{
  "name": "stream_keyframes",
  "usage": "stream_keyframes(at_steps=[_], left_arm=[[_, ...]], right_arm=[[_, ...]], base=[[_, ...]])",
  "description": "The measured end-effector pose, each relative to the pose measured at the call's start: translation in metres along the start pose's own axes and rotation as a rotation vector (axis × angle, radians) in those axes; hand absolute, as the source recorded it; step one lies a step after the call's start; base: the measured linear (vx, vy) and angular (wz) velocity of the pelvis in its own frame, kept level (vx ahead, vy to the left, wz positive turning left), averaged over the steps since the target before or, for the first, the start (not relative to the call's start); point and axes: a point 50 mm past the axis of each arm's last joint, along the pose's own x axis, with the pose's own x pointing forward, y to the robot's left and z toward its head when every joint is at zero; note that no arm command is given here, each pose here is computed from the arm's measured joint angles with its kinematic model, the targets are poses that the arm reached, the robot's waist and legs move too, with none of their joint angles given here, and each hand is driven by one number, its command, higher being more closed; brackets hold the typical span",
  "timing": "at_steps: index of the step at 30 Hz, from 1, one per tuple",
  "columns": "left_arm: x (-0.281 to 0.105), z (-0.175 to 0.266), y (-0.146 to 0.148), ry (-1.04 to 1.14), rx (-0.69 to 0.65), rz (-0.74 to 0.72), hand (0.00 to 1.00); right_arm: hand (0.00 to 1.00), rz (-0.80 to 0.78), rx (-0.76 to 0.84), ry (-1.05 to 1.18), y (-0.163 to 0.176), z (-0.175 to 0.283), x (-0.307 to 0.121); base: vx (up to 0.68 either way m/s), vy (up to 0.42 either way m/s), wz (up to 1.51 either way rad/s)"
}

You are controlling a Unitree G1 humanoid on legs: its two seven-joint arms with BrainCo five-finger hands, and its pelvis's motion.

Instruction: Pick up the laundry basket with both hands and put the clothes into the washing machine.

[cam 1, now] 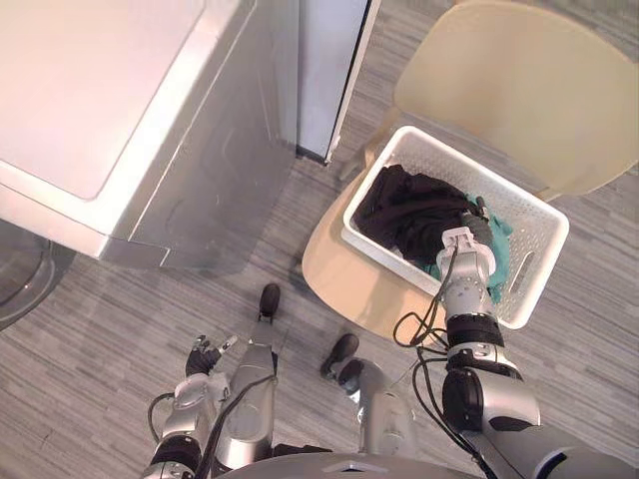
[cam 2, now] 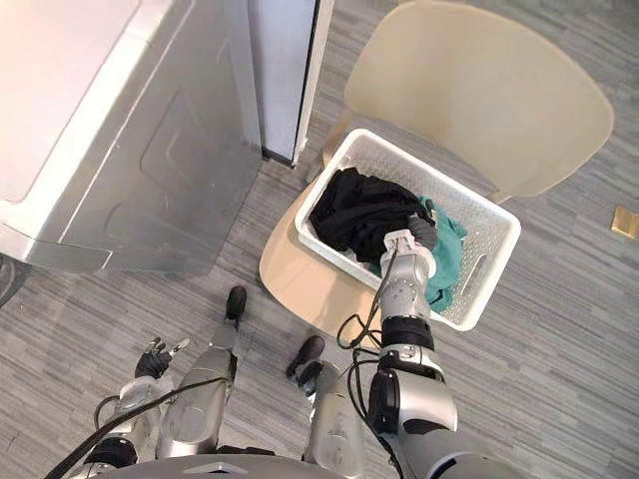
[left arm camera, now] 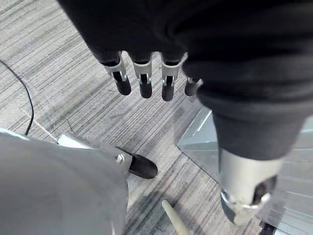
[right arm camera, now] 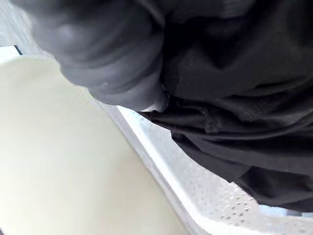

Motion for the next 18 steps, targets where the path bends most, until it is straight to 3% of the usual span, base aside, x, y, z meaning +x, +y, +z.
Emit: stream_keyframes(at_steps=[9,13,18], left_arm=[[-0.011,-0.044,0.025,0.157,0.027,0.071,0.00],[-0.016,-0.059,0.040,0.224,0.043,0.113,0.00],[-0.025,-0.077,0.053,0.294,0.071,0.156,0.00]], right_arm=[[1.00,-0.050,-0.013,0.005,-0.031,-0.004,-0.016],[1.00,-0.024,-0.125,0.003,-0.036,-0.004,-0.018],[1.00,-0.035,-0.150,0.002,-0.045,-0.001,-0.019]], base=[[0.07,-0.020,0.00],[0.02,-0.027,-0.17],[-0.02,0.005,-0.10]])
